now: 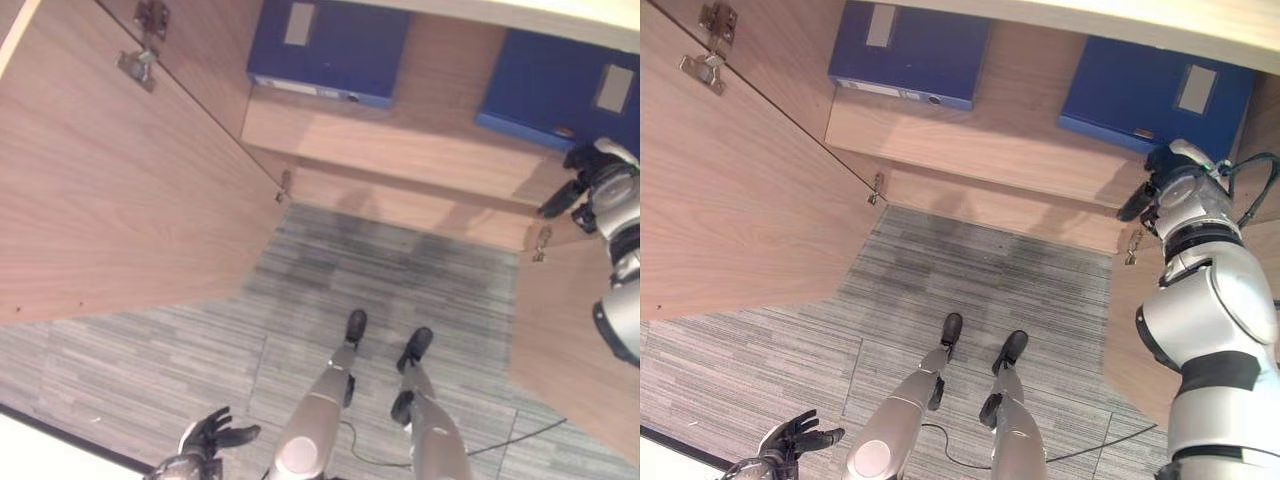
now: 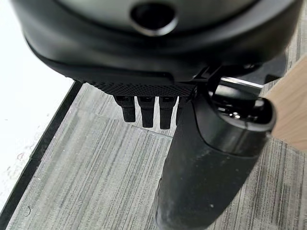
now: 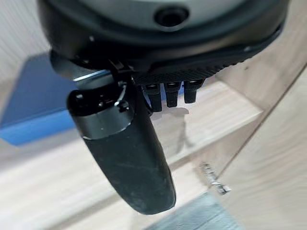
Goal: Put the empty folder in the office cabinet
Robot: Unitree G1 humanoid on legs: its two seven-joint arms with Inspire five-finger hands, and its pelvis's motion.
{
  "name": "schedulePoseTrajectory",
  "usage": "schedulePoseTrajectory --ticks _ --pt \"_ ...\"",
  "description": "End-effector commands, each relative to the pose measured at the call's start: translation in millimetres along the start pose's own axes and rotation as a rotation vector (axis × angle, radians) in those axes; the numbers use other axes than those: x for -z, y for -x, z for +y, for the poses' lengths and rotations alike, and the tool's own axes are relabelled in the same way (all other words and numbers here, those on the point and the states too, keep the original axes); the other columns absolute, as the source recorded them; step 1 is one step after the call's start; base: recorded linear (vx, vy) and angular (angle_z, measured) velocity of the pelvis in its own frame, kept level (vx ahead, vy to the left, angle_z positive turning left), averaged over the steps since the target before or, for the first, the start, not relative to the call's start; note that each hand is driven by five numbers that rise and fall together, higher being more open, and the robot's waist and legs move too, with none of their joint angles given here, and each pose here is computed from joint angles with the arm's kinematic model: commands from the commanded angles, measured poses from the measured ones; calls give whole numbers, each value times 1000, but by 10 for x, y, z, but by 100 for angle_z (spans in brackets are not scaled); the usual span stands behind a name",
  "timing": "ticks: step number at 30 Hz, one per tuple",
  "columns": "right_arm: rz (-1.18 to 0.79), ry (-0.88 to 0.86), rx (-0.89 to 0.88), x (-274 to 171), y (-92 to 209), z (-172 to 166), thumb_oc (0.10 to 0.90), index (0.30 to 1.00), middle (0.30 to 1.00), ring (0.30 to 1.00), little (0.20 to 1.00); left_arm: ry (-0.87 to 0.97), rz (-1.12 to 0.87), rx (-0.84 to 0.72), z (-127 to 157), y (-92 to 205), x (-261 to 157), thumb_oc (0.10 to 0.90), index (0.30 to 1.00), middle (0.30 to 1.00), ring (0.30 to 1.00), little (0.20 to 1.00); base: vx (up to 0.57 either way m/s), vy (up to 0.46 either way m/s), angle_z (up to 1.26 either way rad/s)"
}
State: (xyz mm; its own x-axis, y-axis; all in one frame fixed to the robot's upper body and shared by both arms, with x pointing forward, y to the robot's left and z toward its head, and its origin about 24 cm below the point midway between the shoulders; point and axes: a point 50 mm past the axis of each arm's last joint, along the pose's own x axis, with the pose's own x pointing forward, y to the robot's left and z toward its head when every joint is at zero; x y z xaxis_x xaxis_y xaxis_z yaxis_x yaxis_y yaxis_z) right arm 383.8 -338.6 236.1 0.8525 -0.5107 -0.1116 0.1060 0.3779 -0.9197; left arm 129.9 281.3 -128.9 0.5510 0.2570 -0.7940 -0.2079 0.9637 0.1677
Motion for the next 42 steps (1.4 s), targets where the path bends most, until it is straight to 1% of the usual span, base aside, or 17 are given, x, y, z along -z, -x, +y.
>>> schedulePoseTrajectory --ticks 1,6,12,14,16,18,25,29,31,32,33,35,36,38,40,41,42 --pt "77 74 155 222 56 -494 800 900 900 900 900 -58 150 -84 355 210 481 800 900 900 900 900 0 0 0" --pt "66 -29 214 236 71 -575 800 900 900 900 900 -41 98 -29 216 208 434 800 900 900 900 900 -6 17 2" --pt "-73 -66 285 -137 84 -555 800 900 900 900 900 -19 53 -3 101 208 383 800 900 900 900 900 -17 18 -4" --pt "-186 -181 332 -345 109 -504 800 900 900 900 900 -18 25 -13 75 187 320 800 900 900 900 900 -35 16 -4" --pt "-223 -192 344 -433 124 -476 800 900 900 900 900 -24 18 -18 76 178 293 800 900 900 900 900 -28 4 -5" --pt "-295 -207 345 -548 141 -319 800 900 900 900 900 -17 -8 -6 40 171 237 800 900 900 900 900 -22 1 -6" --pt "-263 -224 338 -424 102 158 800 900 900 900 900 -39 -7 7 -30 151 207 800 900 900 900 900 -46 12 1" --pt "-241 -198 340 -297 87 253 800 900 900 900 900 -51 -40 38 -85 144 121 800 900 900 900 900 -106 48 11" --pt "-231 -190 290 -266 80 405 800 900 900 900 900 -64 -44 43 -85 156 119 800 900 900 900 900 -100 109 -3" --pt "-234 -159 219 -258 86 621 800 900 900 900 900 -77 -34 44 -86 170 154 800 900 900 900 900 -48 96 -10" --pt "-234 -159 219 -258 87 623 800 900 900 900 900 -77 -34 44 -85 171 156 800 900 900 900 900 -50 163 -18" --pt "-253 -70 105 -218 126 960 800 900 900 900 900 -77 -3 40 -63 211 262 800 900 900 900 900 12 222 -34" --pt "-257 -49 20 -123 184 1252 800 900 900 900 900 -82 13 54 -128 208 297 800 900 900 900 900 -10 240 -34" --pt "-260 -50 -19 -104 219 1373 800 900 900 900 900 -87 18 56 -143 203 304 800 900 900 900 900 -83 220 -22" --pt "-236 -106 -149 20 360 1802 800 900 900 900 900 -94 30 53 -200 187 317 800 900 900 900 900 -157 320 -15" --pt "-235 -106 -149 23 361 1805 800 900 900 900 900 -95 31 53 -198 188 319 800 900 900 900 900 -209 327 -16" --pt "-214 -138 -231 108 468 2056 800 900 900 900 900 -84 34 47 -216 182 321 800 900 900 900 900 -113 167 -25"
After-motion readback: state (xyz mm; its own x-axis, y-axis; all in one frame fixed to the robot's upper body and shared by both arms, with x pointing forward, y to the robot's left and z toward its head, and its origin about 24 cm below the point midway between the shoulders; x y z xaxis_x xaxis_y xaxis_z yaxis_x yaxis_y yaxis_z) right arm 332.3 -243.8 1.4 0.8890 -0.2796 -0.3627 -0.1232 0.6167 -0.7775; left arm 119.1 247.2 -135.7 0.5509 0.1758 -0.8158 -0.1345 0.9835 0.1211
